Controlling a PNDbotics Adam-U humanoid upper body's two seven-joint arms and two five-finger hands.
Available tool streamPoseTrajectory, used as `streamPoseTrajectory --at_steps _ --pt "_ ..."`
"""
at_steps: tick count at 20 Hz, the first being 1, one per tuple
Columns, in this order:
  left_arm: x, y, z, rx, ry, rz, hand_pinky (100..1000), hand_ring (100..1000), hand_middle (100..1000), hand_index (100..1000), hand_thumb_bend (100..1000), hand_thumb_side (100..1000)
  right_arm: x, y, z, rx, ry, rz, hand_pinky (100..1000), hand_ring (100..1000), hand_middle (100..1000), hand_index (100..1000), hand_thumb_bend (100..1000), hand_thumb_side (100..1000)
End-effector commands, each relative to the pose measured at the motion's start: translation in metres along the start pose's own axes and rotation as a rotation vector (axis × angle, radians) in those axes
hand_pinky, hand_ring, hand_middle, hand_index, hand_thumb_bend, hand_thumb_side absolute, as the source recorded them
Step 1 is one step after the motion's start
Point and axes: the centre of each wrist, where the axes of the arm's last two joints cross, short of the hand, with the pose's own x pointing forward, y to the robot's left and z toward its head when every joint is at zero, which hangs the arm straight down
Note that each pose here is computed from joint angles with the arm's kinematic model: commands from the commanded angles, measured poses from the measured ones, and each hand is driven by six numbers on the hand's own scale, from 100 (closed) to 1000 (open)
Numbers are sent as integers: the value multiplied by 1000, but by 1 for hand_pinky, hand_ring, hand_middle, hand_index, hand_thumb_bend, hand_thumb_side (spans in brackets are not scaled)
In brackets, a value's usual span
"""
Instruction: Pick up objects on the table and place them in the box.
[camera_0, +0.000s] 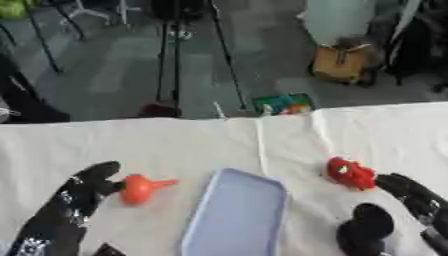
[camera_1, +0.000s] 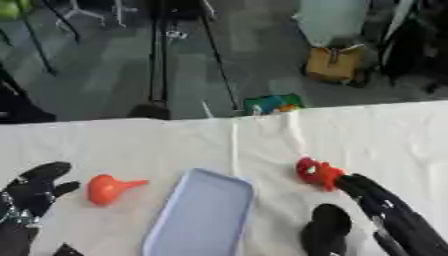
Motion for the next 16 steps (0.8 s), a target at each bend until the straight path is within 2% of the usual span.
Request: streamPoseTrajectory --at_steps 1,16 --pt "4 1 -4 2 -24 -7 870 946 856 800 139 1000 -1 -3 0 2 -1 10 932 1000 949 1000 682 971" --pt "4 1 -3 0 -19 -4 871 948 857 800 139 1000 -4 -1 1 -13 21 2 923 1000 933 999 677 969"
